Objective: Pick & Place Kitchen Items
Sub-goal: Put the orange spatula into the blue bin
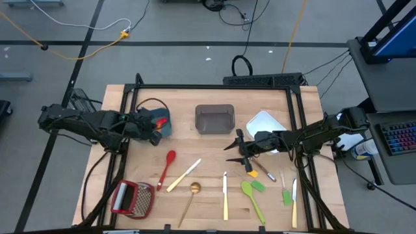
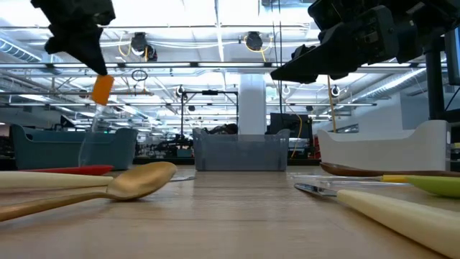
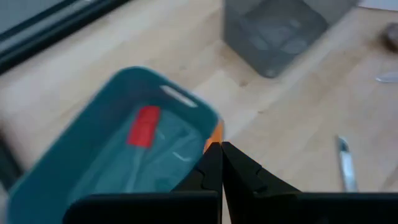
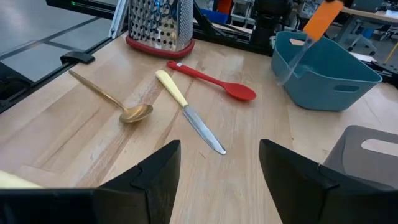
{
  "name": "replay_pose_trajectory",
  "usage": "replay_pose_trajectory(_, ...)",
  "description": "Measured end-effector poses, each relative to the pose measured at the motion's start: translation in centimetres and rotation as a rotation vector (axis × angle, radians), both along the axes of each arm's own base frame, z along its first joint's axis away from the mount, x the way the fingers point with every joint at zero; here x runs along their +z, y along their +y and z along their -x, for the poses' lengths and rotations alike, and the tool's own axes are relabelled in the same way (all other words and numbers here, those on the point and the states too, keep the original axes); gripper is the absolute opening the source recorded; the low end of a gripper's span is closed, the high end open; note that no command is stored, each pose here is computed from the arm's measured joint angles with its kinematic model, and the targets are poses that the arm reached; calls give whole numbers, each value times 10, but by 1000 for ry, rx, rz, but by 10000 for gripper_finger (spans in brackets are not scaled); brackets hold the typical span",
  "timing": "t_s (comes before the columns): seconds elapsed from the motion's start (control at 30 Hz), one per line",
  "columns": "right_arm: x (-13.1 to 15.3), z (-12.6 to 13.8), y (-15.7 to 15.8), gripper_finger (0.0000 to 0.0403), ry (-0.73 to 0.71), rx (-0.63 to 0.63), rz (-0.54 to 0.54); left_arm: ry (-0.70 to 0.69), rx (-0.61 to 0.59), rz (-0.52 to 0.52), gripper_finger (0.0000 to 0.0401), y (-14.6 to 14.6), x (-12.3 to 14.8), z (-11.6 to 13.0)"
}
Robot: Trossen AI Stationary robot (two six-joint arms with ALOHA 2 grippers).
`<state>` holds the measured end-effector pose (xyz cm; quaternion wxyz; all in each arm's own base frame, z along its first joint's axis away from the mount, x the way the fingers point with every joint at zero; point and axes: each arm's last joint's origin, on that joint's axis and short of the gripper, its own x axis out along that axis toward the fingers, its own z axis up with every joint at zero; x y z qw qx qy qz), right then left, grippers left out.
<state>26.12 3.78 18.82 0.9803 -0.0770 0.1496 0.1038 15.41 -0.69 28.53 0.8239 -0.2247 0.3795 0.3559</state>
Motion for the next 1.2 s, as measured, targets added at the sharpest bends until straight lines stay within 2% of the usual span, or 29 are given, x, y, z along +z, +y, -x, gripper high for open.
replay_pose_trajectory(0.13,0,0,0,212,0,0,1,20,41,-28,0,6,5,16)
replay_pose_trajectory(0.27,0,0,0,212,-3,0,0,12,68,-66,0,11,27,24)
replay_pose_trajectory(0.43,1,0,0,212,-6,0,0,66,5,-172,0,17,59,29)
replay_pose_trajectory(0.53,0,0,0,212,-6,0,0,133,-35,-201,0,20,62,26)
replay_pose_trajectory(0.67,1,0,0,212,-6,0,-1,302,-98,-151,0,21,51,20)
replay_pose_trajectory(0.87,0,0,0,212,-5,0,0,492,26,-85,0,25,32,-1)
replay_pose_trajectory(1.2,0,0,0,212,2,3,0,700,61,-39,0,38,-11,-54)
